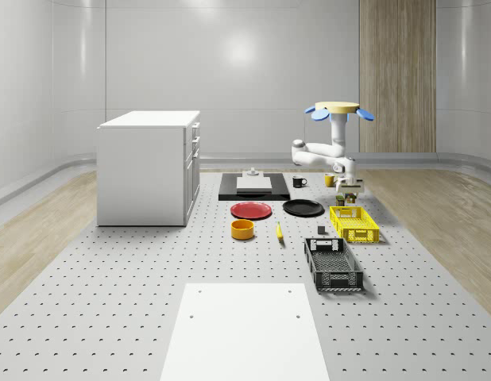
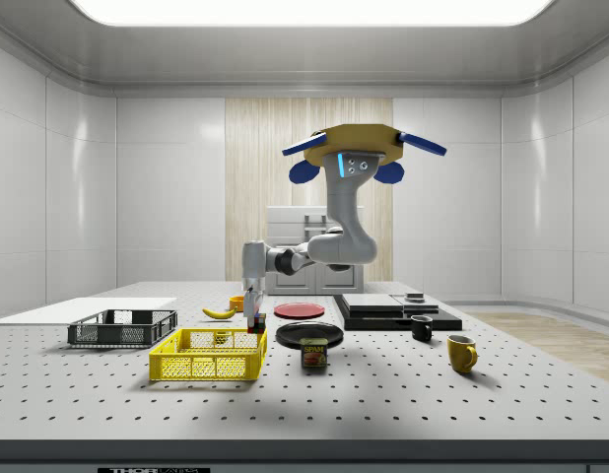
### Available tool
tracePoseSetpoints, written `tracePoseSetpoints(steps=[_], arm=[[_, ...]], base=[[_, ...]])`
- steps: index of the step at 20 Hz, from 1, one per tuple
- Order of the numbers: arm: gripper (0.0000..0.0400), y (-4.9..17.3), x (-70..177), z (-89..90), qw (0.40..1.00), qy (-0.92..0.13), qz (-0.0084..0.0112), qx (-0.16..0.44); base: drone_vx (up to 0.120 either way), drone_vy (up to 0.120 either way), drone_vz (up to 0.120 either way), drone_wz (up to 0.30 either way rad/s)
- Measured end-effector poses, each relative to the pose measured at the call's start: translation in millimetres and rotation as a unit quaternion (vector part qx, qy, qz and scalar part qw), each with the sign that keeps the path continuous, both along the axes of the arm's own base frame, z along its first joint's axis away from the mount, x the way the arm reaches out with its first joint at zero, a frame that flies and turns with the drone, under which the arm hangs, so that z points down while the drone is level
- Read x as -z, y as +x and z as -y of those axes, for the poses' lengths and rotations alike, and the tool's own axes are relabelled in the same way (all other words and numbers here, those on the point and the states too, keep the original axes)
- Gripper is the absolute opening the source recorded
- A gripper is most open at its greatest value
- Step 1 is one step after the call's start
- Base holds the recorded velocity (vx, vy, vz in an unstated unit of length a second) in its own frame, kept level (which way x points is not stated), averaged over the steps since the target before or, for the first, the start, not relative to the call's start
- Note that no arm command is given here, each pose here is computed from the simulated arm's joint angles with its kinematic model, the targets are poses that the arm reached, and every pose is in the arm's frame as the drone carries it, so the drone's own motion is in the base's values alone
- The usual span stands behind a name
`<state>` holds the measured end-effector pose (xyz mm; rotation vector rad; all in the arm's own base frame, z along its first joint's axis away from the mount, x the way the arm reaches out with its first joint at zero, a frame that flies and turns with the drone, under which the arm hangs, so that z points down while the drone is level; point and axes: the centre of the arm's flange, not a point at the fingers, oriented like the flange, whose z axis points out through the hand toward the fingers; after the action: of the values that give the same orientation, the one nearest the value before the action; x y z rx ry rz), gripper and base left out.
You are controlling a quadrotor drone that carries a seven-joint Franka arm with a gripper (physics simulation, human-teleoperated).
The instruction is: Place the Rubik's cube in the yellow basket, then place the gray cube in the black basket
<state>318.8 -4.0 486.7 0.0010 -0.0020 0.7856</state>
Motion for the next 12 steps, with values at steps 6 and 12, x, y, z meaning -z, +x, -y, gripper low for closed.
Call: tracePoseSetpoints(steps=[6,12], arm=[[0.0325,0.0,0.0,0.0,1.0,0.0,0.0,0.0],[0.0325,0.0,0.0,0.0,1.0,0.0,0.0,0.0]], base=[[0.12,0.0,0.0,0.0],[0.12,0.0,0.0,0.0]])
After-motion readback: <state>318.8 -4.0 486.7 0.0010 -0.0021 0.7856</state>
